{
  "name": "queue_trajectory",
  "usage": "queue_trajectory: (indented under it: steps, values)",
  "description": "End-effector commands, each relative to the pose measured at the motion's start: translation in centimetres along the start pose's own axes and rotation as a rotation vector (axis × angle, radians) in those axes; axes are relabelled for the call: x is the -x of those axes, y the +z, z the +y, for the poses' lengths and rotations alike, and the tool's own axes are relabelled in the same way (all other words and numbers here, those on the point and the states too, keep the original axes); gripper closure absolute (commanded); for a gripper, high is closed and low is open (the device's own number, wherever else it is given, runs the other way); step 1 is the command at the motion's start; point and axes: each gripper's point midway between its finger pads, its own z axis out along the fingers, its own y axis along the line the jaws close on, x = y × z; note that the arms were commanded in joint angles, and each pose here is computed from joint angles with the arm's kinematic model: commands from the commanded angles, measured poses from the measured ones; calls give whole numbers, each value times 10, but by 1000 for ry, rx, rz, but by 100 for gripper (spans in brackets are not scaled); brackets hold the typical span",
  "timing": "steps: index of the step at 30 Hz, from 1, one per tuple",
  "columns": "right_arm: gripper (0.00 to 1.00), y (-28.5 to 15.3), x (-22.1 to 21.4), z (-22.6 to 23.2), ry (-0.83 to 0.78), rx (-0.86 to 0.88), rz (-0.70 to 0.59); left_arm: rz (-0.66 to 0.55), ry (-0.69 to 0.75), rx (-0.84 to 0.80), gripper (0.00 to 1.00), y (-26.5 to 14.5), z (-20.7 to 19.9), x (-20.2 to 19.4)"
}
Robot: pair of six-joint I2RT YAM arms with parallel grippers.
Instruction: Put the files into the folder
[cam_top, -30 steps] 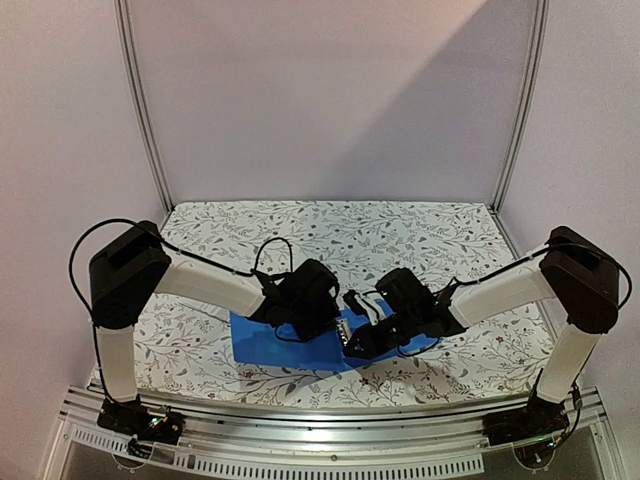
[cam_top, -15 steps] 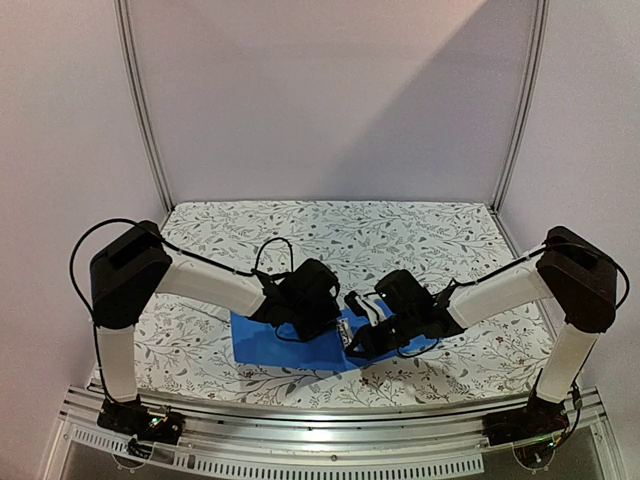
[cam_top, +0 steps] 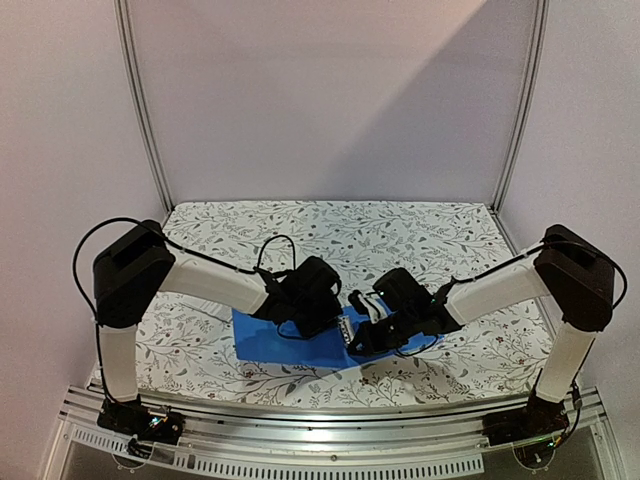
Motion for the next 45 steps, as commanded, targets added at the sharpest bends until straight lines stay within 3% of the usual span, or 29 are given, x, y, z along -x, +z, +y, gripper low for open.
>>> queue_trajectory:
  steps: [1, 7, 15, 21, 24, 26, 29, 31, 36, 40, 42, 45]
  values:
    - [100, -20, 10, -3, -24, -6, -73, 74, 46, 142, 100, 16, 47, -20]
    - [99, -51, 44, 59, -86, 214, -177, 76, 87, 112, 100, 21, 36, -19]
    - [79, -62, 49, 74, -126, 268, -186, 64, 249, -32, 100, 14, -14, -10]
    - [69, -80, 45, 67, -220, 236, -215, 81, 379, -178, 64, 1, -62, -9]
    - [67, -93, 47, 57, -242, 212, -242, 41, 461, -276, 50, -17, -95, -2]
    - [67, -99, 49, 49, -242, 196, -256, -3, 518, -265, 46, -31, -102, 7]
    - [67, -105, 53, 34, -228, 155, -278, -62, 643, -299, 44, -55, -121, 18]
    - [67, -107, 55, 27, -220, 138, -292, -62, 772, -312, 36, -65, -129, 16]
    - [67, -120, 53, 30, -261, 165, -347, -17, 1097, -221, 36, -74, -114, 11]
    - [67, -125, 61, -8, -243, -65, -396, -52, 1274, -152, 37, -88, -110, 5]
    - [73, -122, 61, -42, -183, -223, -397, -37, 1384, -105, 38, -91, -106, -7]
    - [81, -101, 45, -61, -119, -233, -321, 32, 1555, 9, 37, -85, -91, -29]
